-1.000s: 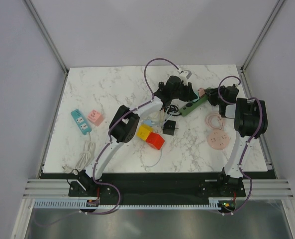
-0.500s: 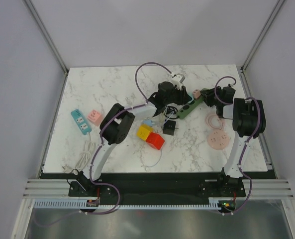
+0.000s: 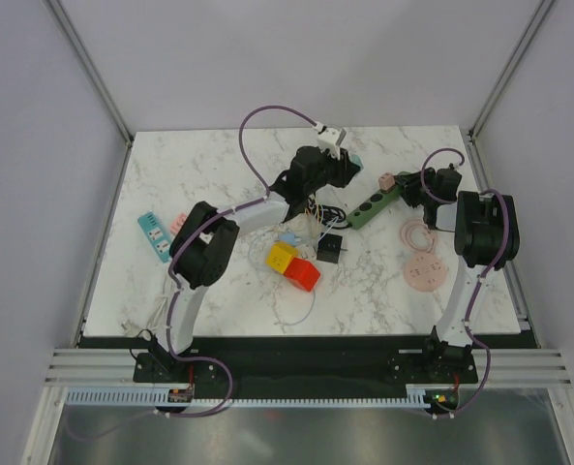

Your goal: Pull the plug off the socket

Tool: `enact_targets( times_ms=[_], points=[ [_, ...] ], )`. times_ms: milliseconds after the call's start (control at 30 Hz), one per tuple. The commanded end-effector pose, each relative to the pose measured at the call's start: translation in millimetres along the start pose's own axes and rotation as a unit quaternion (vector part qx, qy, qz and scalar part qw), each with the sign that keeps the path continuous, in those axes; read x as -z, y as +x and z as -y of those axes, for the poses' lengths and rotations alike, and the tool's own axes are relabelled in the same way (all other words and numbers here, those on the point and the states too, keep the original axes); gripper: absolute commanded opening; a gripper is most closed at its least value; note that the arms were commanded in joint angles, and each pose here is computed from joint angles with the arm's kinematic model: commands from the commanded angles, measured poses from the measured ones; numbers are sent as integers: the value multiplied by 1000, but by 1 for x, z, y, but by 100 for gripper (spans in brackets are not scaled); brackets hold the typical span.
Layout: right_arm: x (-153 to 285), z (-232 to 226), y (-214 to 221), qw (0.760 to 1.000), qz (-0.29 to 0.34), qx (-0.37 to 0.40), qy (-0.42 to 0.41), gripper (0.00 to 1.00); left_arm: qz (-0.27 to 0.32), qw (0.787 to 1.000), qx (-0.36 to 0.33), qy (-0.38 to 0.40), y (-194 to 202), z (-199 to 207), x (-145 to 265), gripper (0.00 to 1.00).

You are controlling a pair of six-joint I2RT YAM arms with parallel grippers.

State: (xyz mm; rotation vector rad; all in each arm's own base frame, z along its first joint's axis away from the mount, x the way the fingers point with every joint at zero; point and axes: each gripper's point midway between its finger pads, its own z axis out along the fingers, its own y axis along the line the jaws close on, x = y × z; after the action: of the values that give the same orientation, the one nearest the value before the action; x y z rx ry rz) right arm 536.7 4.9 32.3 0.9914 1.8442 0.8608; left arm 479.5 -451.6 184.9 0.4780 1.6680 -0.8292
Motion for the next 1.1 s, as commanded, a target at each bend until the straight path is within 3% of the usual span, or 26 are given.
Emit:
enact_targets(
  times_ms=[0,167,200,300,367,433,567,733,833,1000,1067],
  points=[
    [3,11,-17,997,31,66,22,0,59,993,-43,-93,-59,-26,30,2],
    [3,6,-18,997,32,65,13,0,34,973,-55,-220,-61,-72,70,2],
    [3,8,-18,997,32,65,17,0,34,961,-50,-270,-62,-92,81,2],
    [3,10,-17,997,32,63,19,0,16,937,8,-348,-49,-122,106,2],
    [4,9,-17,997,33,62,17,0,21,903,81,-421,-29,-149,132,2],
    [3,7,-18,997,34,65,15,0,34,892,143,-427,-20,-161,140,2],
    [2,10,-17,997,31,64,19,0,20,868,203,-452,6,-186,152,2],
    [-2,10,-15,998,25,60,13,0,8,830,197,-521,21,-212,179,2],
    [-3,8,-15,998,23,63,12,0,4,808,254,-532,42,-222,186,8],
    [-5,8,-13,998,19,60,9,0,-38,787,352,-505,89,-231,179,12],
    [-6,10,-12,998,17,58,10,0,-32,792,367,-486,90,-229,171,11]
  ],
)
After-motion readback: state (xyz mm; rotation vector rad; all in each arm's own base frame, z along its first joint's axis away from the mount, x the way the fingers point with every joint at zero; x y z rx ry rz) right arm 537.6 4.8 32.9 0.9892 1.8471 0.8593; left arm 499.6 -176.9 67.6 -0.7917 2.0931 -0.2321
